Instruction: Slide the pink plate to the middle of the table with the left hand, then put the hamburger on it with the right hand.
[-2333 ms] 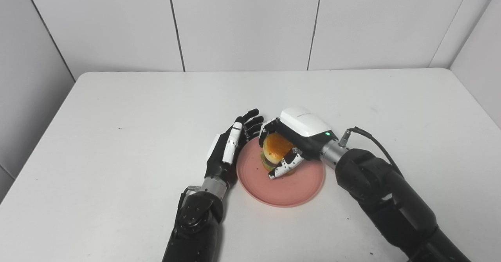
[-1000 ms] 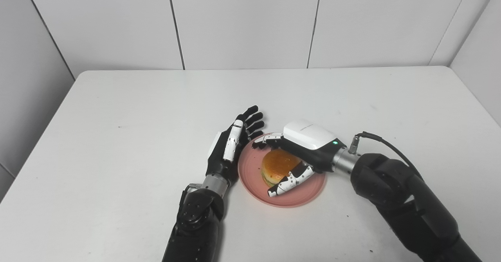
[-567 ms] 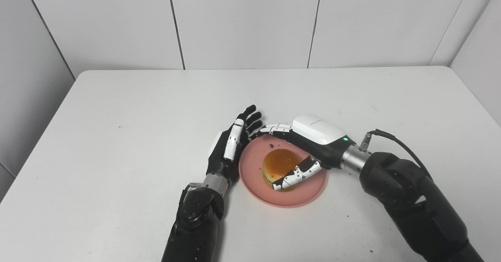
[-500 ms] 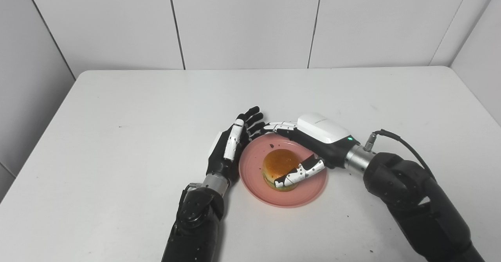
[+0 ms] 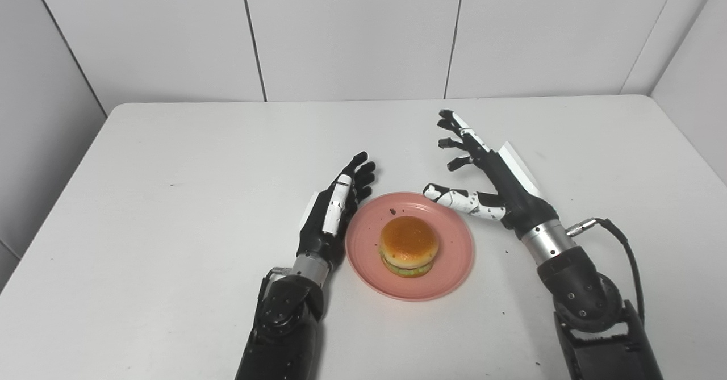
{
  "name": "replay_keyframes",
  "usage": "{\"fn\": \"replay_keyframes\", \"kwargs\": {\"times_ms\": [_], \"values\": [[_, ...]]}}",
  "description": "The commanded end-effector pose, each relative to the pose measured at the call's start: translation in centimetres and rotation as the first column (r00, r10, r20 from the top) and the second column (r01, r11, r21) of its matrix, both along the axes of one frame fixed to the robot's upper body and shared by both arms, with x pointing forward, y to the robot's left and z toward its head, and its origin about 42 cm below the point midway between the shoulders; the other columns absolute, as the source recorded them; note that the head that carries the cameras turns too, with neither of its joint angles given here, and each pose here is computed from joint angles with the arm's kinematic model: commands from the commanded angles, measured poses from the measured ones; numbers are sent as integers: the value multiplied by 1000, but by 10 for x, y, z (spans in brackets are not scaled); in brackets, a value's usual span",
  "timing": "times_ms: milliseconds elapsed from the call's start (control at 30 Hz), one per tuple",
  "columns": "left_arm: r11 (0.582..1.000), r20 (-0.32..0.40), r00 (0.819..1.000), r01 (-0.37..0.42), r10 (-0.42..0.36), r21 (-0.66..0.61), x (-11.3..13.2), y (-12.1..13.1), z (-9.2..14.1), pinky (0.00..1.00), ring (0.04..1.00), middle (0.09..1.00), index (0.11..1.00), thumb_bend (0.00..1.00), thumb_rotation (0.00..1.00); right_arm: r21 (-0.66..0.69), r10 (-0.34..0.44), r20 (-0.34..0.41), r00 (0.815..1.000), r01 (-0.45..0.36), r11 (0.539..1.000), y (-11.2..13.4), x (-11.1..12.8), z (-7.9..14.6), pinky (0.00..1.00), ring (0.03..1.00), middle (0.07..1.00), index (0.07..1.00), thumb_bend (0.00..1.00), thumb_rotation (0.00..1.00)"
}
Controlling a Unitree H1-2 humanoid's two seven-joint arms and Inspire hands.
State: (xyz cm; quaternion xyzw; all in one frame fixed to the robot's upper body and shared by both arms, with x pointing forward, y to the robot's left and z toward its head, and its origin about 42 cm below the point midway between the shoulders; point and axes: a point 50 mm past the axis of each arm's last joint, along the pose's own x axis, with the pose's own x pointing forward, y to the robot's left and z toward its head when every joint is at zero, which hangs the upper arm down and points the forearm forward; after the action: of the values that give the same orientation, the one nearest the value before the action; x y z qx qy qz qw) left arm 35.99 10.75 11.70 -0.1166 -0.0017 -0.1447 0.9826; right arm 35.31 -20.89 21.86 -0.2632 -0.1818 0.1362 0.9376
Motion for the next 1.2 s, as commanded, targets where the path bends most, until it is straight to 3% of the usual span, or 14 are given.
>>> {"fn": "replay_keyframes", "kwargs": {"times_ms": [0,133,300,467,667,967,1167], "values": [[1000,46,999,-18,17,22,2,10,6,996,993,984,969,374,1000,61,-18,3,1000,17,998,-4,2,5,772,879,964,998,560,922],[998,89,995,-42,37,54,-1,15,7,1000,1000,1000,999,378,1000,145,-12,-50,999,20,989,-3,0,-9,808,934,998,1000,570,996],[997,103,993,-63,60,32,-4,19,6,1000,1000,1000,1000,363,1000,239,-11,-92,996,33,970,2,0,-26,878,963,1000,1000,593,995],[995,116,990,-88,82,42,-10,25,2,1000,1000,1000,1000,355,1000,344,-28,-183,983,91,935,8,-2,-45,941,989,1000,1000,595,956],[993,133,987,-98,89,64,-9,27,-2,1000,1000,1000,1000,355,1000,393,-31,-217,976,116,912,8,0,-59,971,999,1000,1000,606,966],[995,115,990,-84,78,45,-7,24,-6,1000,1000,1000,1000,375,1000,471,-56,-207,977,150,869,4,2,-65,999,1000,1000,1000,557,1000],[995,111,991,-82,75,56,-8,23,-5,1000,1000,1000,1000,391,1000,538,-60,-228,972,177,824,5,5,-70,1000,1000,1000,1000,563,956]]}}
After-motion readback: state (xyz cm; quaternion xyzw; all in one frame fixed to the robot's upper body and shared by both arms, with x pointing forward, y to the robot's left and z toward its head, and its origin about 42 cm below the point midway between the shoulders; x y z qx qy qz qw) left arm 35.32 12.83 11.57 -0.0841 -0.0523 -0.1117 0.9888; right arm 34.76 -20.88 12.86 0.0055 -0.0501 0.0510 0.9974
